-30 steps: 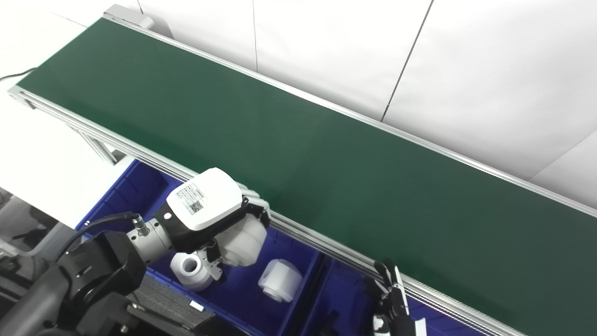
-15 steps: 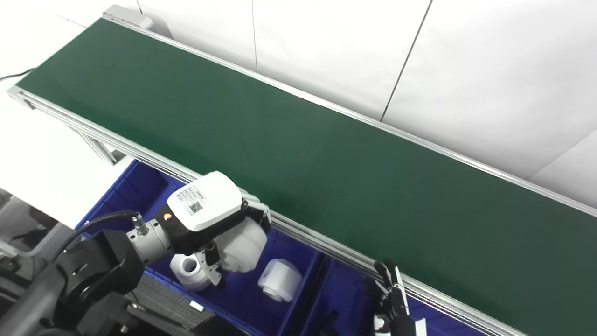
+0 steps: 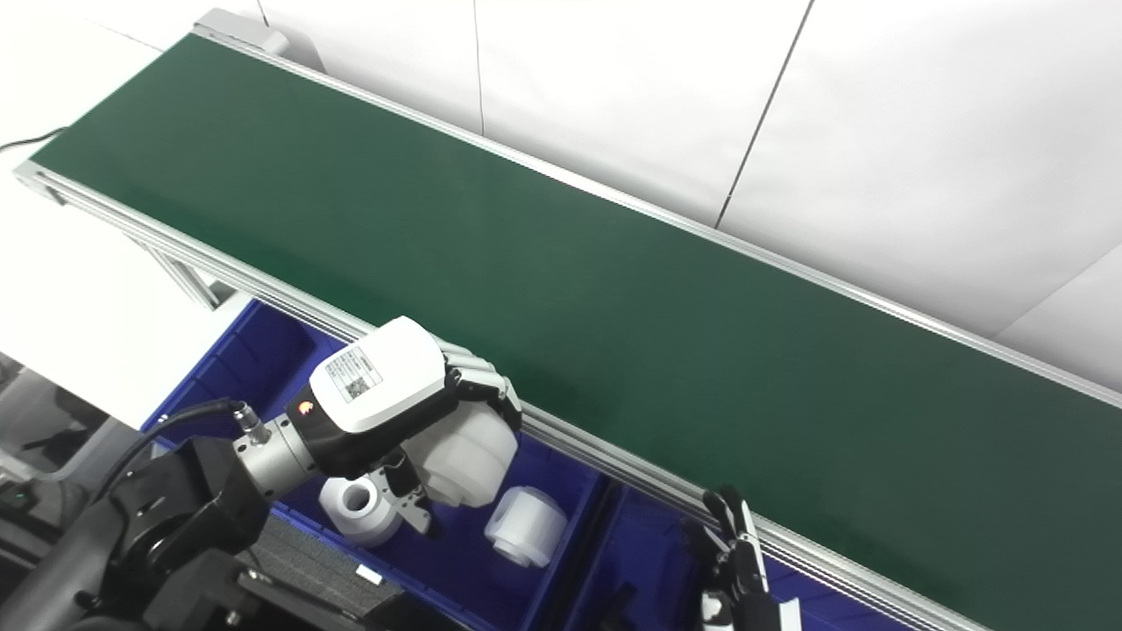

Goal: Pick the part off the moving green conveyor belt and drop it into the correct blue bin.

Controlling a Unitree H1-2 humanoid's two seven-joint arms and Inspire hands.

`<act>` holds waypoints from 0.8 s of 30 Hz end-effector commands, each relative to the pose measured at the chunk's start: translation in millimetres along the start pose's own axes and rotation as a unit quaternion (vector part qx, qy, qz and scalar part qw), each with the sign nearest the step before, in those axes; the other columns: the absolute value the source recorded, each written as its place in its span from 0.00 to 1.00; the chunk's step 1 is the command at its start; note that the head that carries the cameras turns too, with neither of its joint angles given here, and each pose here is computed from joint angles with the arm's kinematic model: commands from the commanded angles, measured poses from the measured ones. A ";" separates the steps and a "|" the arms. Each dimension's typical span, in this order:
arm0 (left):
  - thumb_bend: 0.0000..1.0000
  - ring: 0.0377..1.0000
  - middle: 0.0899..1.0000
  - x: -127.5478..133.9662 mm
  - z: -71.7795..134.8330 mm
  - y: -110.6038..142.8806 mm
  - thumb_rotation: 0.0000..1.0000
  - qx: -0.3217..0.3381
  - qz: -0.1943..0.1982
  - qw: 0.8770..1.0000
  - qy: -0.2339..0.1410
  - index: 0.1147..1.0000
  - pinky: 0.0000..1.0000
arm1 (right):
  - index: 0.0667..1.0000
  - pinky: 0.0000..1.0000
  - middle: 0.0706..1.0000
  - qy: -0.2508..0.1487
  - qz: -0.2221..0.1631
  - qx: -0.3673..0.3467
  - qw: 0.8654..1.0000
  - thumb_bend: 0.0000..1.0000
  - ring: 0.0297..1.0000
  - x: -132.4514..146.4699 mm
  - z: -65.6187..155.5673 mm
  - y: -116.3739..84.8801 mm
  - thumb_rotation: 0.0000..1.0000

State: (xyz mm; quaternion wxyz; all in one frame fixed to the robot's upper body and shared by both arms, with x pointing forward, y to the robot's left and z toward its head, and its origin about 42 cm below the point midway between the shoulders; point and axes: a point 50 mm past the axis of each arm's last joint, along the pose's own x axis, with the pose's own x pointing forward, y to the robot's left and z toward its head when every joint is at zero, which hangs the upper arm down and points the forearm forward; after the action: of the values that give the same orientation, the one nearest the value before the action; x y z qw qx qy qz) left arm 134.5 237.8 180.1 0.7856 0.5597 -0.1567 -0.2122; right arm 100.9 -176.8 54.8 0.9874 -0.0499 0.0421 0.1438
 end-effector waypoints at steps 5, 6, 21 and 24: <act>0.81 0.63 0.55 -2.2 9.5 7.6 0.44 -0.093 0.180 0.977 -0.071 0.42 0.53 | 0.95 0.78 0.90 -0.017 -0.003 0.002 1.000 0.77 0.80 0.1 9.2 -0.5 0.99; 0.80 0.60 0.54 -2.2 11.4 8.3 0.43 -0.120 0.203 0.969 -0.081 0.42 0.50 | 0.95 0.78 0.90 -0.016 -0.003 0.003 1.000 0.77 0.80 0.1 9.2 -0.6 0.99; 0.94 0.64 0.70 -0.6 30.8 18.9 0.46 -0.247 0.260 0.931 -0.069 0.69 0.49 | 0.95 0.77 0.90 -0.014 -0.002 0.005 1.000 0.77 0.80 -0.2 8.6 -1.3 0.99; 0.97 0.65 0.72 -2.0 32.6 18.2 0.43 -0.241 0.252 0.935 -0.062 0.70 0.53 | 0.95 0.77 0.90 -0.014 -0.003 0.005 1.000 0.77 0.80 -0.3 8.6 -1.3 0.99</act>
State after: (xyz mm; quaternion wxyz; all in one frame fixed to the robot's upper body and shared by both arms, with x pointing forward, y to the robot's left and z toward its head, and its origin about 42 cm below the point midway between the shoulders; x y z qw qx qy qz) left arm 123.5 217.4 200.0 0.9188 0.2736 -0.2739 -0.0770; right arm 100.1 -178.4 54.5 0.9869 -0.0507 0.0439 0.1465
